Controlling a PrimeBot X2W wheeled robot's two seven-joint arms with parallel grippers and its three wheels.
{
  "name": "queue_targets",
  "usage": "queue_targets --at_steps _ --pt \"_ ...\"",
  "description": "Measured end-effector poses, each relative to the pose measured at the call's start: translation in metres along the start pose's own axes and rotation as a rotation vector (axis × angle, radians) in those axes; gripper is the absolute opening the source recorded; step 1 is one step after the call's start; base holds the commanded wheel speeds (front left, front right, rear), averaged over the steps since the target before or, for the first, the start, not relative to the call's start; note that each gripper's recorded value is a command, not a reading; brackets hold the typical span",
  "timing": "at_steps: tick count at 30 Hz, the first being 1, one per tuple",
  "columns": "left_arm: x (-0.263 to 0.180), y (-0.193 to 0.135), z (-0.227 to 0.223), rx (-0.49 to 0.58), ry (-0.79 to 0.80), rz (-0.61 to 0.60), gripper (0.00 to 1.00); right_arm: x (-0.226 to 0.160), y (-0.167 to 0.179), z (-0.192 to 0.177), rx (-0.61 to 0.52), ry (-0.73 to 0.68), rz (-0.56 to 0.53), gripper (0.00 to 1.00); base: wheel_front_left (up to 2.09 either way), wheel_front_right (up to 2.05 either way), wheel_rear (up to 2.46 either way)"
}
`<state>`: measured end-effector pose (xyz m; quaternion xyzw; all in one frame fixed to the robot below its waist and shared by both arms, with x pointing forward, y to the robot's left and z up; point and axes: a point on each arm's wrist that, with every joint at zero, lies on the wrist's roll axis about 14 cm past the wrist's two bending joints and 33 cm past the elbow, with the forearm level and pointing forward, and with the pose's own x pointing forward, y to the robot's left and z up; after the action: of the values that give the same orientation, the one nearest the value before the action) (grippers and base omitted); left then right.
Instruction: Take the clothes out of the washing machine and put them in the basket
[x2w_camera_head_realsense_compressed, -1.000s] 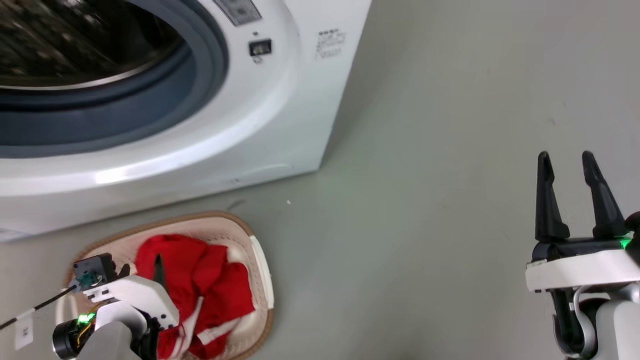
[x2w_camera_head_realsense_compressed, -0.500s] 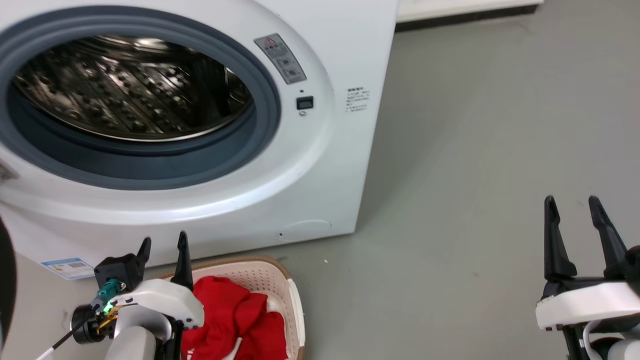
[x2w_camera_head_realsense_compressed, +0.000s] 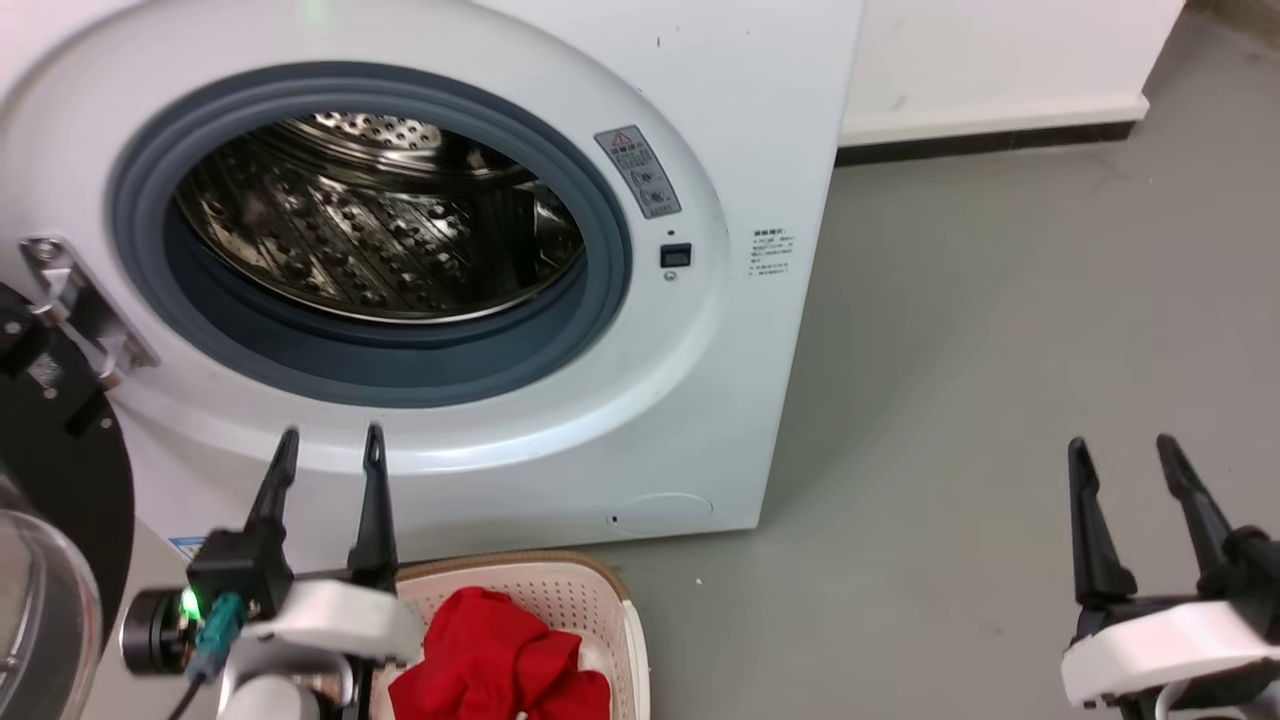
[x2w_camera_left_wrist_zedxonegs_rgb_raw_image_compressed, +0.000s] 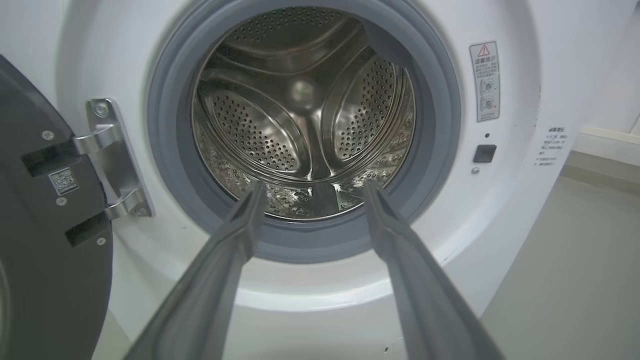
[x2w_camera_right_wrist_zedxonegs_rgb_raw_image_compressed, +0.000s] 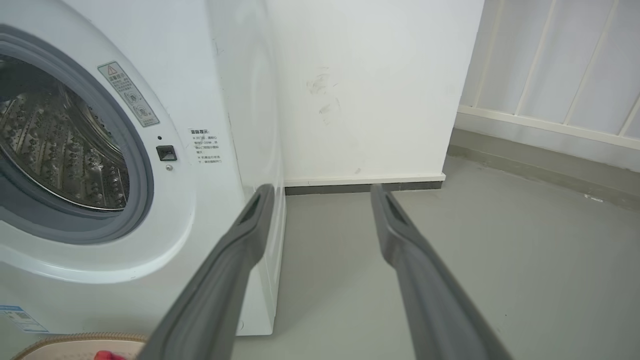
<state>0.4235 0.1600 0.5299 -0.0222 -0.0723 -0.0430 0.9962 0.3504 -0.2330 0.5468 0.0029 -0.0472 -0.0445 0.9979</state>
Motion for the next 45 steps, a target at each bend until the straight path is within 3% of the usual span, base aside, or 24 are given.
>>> queue_targets --at_steps 16,39,40,45 --pt "-0.062 0.019 0.004 0.022 0.052 0.073 1.0 -0.013 0.033 0.006 -0.014 -0.003 0.104 1.0 0.0 0.0 0.0" --pt "-0.06 0.022 0.005 0.036 0.057 0.072 1.0 -0.01 0.038 0.0 0.0 0.007 0.118 1.0 0.0 0.0 0.0" --pt "-0.06 0.022 0.005 0.036 0.058 0.07 0.0 -0.01 0.038 0.0 0.0 0.007 0.118 0.0 0.0 0.0 0.0" --pt "-0.067 0.024 -0.013 0.001 0.122 0.087 0.0 -0.013 0.038 -0.013 0.037 0.046 0.116 0.0 0.0 0.0 0.0"
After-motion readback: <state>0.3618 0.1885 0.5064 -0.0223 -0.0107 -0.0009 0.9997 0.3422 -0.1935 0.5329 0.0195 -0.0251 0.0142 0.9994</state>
